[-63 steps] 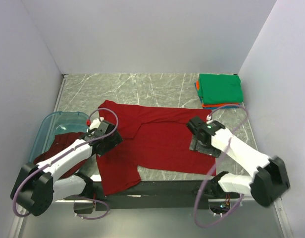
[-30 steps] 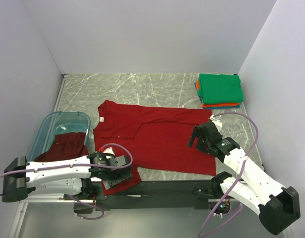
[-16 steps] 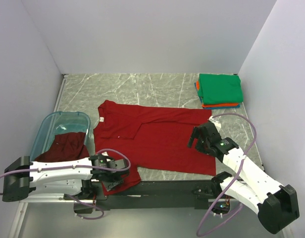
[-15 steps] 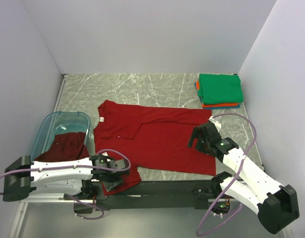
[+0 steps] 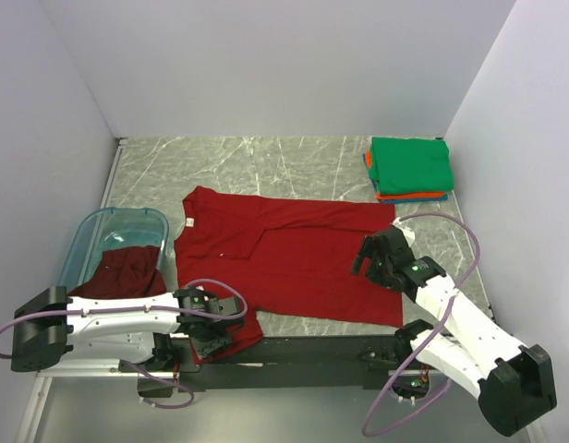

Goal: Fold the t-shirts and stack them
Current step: Fold the tshirt

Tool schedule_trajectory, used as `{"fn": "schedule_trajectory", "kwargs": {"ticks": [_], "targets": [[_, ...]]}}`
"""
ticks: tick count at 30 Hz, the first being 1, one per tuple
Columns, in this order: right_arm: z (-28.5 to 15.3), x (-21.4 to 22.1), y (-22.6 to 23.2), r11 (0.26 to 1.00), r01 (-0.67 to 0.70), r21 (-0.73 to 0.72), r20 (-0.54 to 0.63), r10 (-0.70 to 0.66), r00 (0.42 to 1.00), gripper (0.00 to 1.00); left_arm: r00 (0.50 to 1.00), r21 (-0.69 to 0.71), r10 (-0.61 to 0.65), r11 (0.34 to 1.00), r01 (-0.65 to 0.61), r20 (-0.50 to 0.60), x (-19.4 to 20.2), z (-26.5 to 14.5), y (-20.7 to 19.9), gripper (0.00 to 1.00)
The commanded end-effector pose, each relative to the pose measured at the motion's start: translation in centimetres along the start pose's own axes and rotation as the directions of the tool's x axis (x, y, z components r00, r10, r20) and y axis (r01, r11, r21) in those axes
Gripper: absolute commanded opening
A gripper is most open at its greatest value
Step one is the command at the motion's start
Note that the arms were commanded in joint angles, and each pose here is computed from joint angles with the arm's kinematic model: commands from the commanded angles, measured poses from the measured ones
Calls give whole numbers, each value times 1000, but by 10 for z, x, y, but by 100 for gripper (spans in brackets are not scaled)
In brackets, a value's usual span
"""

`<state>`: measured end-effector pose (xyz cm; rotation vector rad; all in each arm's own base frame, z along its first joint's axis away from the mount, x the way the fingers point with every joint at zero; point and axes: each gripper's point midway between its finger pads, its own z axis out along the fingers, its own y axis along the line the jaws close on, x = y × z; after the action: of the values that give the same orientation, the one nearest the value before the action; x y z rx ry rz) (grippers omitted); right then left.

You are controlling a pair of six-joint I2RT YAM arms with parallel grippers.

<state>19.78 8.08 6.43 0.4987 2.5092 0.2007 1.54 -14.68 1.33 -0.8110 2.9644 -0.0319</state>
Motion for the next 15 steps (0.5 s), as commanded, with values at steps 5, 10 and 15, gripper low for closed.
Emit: {"fn": "schedule_trajectory", "kwargs": {"ticks": [5,10,15], "targets": [[-1,10,-11,993,-119,17,-11,119,993,96,1000,-45,2,999,-3,-24,5,13,10,30],[-11,14,-15,975,-223,3,3,223,975,96,1000,-52,1,999,-2,-16,3,14,16,7],[-22,31,-6,952,-302,-56,-80,297,951,97,1000,-2,-8,1000,8,9,-3,9,10,1]]}}
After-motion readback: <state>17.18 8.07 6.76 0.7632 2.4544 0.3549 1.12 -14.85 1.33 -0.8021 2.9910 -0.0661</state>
